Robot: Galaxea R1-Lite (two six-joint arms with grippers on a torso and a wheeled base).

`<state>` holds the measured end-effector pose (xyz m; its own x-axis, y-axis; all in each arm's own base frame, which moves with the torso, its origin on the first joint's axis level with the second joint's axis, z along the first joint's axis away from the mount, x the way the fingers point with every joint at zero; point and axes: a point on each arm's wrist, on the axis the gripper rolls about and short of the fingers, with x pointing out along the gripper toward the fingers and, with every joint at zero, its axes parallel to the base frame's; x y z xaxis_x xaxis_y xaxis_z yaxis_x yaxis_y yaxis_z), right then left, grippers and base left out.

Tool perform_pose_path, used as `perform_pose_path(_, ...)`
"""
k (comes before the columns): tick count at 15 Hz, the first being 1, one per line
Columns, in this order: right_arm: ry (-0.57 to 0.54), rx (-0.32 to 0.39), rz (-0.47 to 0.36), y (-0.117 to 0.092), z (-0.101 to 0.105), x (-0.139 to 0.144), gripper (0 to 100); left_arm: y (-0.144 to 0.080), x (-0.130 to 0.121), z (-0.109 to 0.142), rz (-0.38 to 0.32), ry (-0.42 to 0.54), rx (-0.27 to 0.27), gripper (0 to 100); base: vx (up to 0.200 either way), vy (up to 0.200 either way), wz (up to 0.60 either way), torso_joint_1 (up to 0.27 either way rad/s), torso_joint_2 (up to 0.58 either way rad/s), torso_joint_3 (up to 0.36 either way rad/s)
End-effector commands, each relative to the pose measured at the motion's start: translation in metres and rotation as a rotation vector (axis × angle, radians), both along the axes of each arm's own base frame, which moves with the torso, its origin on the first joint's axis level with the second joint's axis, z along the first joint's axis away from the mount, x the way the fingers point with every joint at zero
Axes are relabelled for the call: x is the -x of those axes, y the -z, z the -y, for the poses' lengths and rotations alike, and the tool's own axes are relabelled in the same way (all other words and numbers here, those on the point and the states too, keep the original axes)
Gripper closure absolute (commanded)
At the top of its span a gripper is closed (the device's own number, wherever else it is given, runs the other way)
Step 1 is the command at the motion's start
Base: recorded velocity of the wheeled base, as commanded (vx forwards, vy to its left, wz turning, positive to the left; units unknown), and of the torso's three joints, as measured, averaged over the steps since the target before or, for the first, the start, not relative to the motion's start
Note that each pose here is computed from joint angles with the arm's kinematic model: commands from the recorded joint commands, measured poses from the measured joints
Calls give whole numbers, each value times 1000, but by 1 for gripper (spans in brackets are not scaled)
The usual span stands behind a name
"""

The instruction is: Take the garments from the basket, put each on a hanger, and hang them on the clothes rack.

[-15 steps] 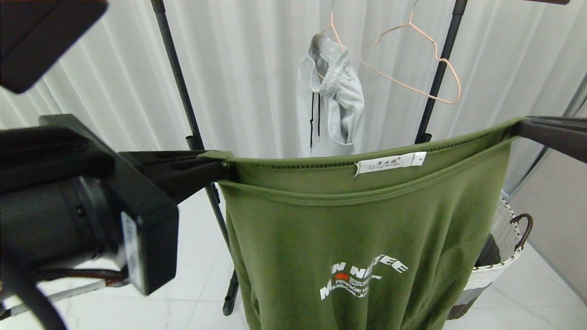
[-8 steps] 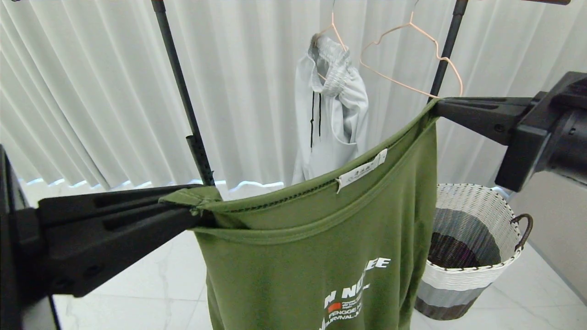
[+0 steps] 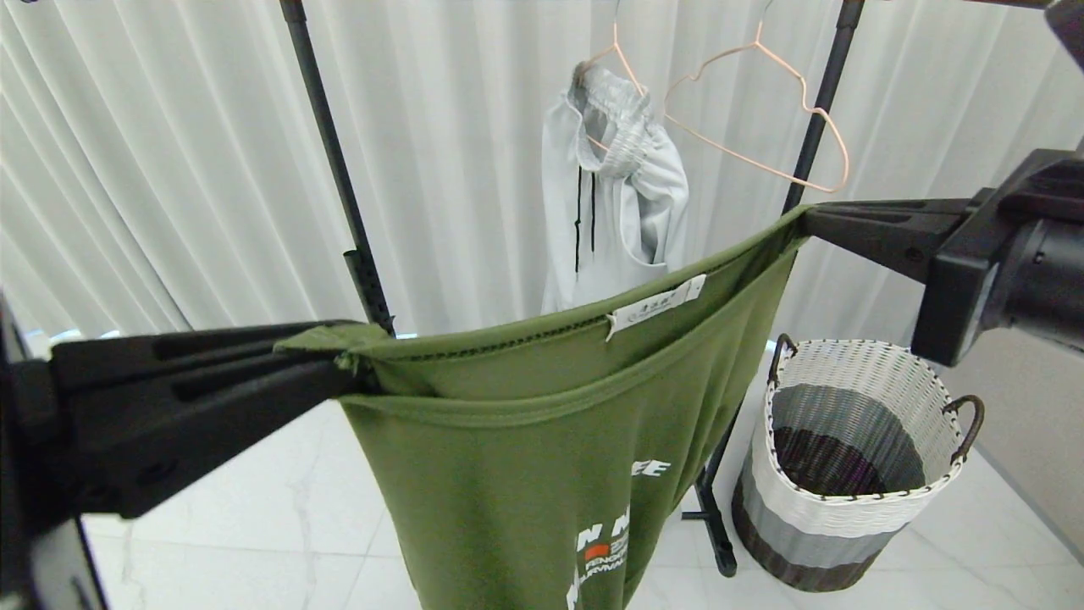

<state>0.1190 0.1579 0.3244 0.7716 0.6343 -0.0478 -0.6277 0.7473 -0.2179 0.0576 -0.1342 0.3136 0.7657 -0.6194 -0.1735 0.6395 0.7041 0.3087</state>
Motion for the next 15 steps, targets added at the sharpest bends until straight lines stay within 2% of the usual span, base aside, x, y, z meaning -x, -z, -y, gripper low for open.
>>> perform_pose_path(1,4,-26,19,-11,21,14,100,-2,-21,4,16,-108,-25,100,0,0,0,0,0,0)
perform_pose_path(5,4,-19,14,-12,36,25,100,-2,-32,18,26,-130,10,100,0,0,0,0,0,0)
perform_pose_path(8,4,-18,13,-11,37,26,100,1,-34,25,20,-121,-2,100,0,0,0,0,0,0)
perform_pose_path(14,4,-4,-1,-9,37,26,100,-1,-33,23,26,-124,2,100,0,0,0,0,0,0)
perform_pose_path(15,4,0,-3,-9,38,26,0,-1,-33,24,25,-124,0,100,0,0,0,0,0,0)
